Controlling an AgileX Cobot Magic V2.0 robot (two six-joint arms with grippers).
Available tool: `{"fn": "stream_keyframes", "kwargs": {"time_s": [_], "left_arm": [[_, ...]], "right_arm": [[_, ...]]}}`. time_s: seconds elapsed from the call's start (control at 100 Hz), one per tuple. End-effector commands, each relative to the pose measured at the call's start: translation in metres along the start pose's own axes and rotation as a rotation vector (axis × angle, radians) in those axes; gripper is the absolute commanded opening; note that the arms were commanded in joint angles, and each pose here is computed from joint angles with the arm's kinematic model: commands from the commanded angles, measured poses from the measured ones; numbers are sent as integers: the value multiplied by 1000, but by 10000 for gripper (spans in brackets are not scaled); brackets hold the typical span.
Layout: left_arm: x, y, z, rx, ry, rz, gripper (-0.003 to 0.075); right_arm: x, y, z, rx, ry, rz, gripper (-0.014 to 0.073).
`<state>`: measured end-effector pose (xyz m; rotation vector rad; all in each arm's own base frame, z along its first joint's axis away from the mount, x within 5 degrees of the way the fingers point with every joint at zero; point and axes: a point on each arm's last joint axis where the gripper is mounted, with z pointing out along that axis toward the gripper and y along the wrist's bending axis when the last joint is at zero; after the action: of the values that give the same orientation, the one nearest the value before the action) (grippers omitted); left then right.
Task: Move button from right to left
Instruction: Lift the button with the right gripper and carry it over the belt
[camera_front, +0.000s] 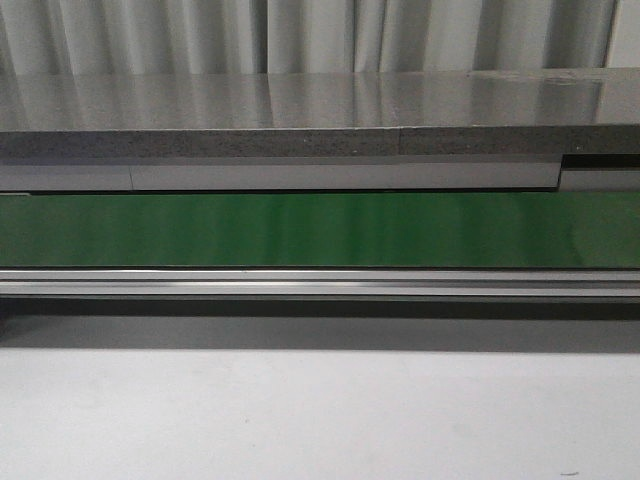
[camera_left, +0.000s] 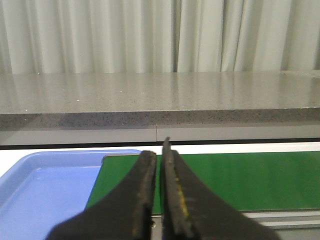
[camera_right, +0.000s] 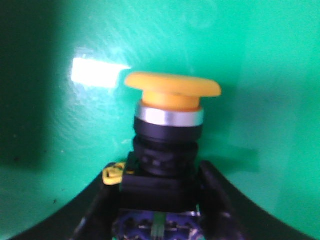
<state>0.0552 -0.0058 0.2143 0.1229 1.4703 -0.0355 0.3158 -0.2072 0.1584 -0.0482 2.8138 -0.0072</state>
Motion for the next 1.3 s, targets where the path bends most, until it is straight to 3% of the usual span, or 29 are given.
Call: {"fn": "stream_keyframes", "kwargs": {"time_s": [0.0, 0.43, 0.73, 1.05, 1.29], "left_arm": [[5, -1, -2, 11, -75, -13, 5], [5, -1, -2, 11, -75, -13, 5], [5, -1, -2, 11, -75, -13, 5], [5, -1, -2, 11, -75, -13, 5], [5, -1, -2, 11, -75, -13, 5]], "right_arm": [[-16, -5, -35, 47, -89, -14, 258], [-41, 15, -119, -5, -292, 32, 258], [-55, 62, -155, -20, -354, 11, 258], [-54, 118, -135, -14, -265, -57, 258], [-44, 131, -112, -27, -245, -51, 258]]}}
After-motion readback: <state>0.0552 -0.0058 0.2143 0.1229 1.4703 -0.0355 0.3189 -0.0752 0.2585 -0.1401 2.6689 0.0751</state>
